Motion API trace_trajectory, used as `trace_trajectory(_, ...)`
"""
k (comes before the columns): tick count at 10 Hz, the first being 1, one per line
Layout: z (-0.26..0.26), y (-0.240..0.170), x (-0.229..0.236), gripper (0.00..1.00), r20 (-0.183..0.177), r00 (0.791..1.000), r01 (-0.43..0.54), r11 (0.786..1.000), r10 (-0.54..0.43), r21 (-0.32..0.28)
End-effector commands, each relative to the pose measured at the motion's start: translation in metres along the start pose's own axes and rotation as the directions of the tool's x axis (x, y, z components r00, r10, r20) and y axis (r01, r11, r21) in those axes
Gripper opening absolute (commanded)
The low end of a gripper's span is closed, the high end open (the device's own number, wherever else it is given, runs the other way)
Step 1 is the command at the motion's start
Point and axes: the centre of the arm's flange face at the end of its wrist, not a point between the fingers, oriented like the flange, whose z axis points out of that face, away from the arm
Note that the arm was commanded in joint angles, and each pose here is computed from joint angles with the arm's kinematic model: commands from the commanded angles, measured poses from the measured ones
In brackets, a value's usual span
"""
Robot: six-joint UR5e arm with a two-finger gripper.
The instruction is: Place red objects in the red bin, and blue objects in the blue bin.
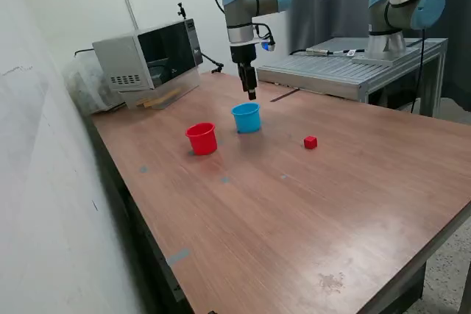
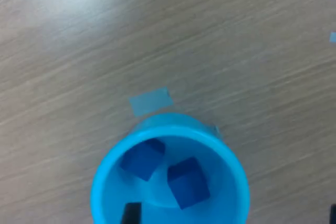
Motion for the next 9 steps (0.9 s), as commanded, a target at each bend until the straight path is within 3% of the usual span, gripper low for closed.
trace_trajectory(1,-0.037,-0.011,0.017,1.00,-0.010,1.000,0.029,0.998,-0.029,-0.051)
trace_trajectory(3,-0.085,-0.055,0.080,1.00,-0.019,0.988,0.151,0.986,-0.152,-0.068)
trace_trajectory(4,-0.101,-0.079,0.109,1.00,-0.019,0.968,0.247,0.966,-0.249,-0.073)
trace_trajectory(6,-0.127,-0.126,0.154,1.00,-0.018,0.903,0.427,0.900,-0.430,-0.092)
trace_trajectory(9,-0.111,-0.171,0.186,1.00,-0.027,0.857,0.513,0.857,-0.515,-0.057)
